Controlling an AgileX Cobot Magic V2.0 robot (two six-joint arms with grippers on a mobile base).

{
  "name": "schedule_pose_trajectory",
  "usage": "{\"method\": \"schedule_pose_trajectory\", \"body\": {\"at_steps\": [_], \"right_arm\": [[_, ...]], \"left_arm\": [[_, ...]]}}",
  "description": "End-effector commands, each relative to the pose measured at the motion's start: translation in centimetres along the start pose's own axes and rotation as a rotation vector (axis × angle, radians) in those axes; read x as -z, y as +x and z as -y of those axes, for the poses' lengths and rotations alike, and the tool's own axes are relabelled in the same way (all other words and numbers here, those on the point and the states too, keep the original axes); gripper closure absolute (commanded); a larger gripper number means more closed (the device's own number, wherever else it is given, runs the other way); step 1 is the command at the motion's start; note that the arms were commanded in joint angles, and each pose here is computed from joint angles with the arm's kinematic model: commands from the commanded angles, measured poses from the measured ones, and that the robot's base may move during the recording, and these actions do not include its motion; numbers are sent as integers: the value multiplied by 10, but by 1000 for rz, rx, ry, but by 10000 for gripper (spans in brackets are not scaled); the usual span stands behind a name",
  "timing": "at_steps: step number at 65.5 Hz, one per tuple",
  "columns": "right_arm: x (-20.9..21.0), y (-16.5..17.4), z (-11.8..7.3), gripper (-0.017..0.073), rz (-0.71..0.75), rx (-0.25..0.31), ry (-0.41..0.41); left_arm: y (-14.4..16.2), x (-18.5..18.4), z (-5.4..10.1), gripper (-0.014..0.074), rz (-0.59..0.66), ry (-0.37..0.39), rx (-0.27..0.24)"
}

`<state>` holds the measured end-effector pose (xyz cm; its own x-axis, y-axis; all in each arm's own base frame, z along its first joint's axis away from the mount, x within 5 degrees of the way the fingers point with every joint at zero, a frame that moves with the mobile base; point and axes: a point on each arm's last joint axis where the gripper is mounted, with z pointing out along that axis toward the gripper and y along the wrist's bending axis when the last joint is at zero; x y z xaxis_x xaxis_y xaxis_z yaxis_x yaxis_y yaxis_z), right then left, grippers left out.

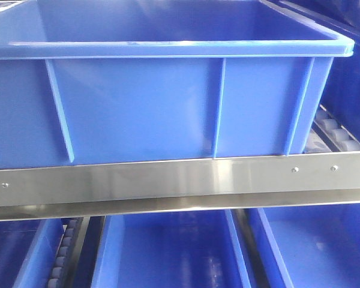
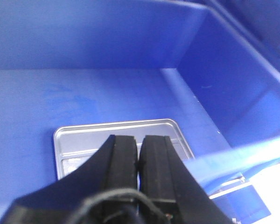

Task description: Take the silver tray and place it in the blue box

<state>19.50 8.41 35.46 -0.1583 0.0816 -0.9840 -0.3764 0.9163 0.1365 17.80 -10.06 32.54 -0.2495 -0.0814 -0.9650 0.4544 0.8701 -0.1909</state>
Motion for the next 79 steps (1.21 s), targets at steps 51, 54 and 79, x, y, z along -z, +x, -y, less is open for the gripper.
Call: {"method": "schedule_pose_trajectory", "body": {"at_steps": [51,54,79], "right_arm": [[134,49,8,508,358,37,-33],[134,49,8,508,358,37,-33],[133,51,8,508,353,37,-32]], "left_arm": [[33,149,-4,599,539,117,-26],[33,149,-4,600,539,117,-26],[33,149,-4,600,539,117,-26]]}}
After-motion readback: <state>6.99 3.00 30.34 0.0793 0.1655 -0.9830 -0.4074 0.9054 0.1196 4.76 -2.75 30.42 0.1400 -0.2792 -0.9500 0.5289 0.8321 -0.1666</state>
